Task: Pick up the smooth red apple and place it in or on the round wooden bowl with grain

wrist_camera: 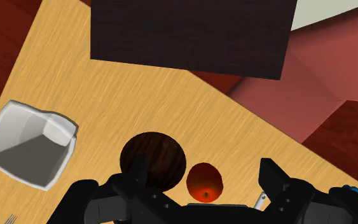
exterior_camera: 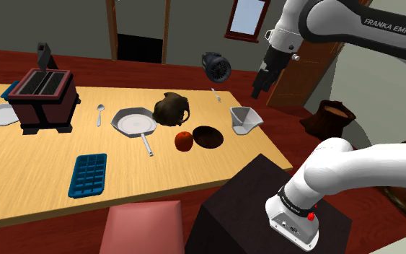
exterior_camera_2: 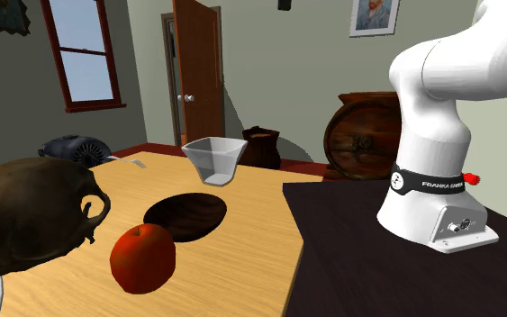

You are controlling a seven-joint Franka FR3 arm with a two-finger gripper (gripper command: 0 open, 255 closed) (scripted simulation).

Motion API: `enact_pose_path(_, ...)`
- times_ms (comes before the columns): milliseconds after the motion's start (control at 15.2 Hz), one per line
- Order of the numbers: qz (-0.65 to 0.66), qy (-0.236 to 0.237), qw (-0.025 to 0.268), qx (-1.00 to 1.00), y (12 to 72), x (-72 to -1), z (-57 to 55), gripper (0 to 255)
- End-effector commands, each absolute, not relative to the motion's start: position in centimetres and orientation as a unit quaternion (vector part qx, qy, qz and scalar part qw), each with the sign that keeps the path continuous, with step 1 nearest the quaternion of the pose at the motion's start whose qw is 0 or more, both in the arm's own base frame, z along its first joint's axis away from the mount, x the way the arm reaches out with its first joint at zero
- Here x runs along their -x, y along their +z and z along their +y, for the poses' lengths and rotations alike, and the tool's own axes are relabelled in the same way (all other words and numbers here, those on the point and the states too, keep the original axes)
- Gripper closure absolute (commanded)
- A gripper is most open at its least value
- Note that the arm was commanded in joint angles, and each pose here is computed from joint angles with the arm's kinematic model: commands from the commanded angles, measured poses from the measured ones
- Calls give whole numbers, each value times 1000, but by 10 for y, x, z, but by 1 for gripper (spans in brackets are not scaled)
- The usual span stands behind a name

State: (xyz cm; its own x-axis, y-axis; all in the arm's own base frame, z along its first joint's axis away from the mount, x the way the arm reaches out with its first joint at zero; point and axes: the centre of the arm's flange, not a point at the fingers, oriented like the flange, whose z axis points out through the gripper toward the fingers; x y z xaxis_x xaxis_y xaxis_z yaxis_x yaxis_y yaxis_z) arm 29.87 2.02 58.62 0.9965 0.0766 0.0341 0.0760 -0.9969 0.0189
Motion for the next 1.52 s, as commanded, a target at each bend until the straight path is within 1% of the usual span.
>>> enact_pose_path(0, 38, 17, 9, -999, 586, -299, 20, 0)
enact_pose_path(1452, -121, 4, 45, -992, 377, -492, 102, 0)
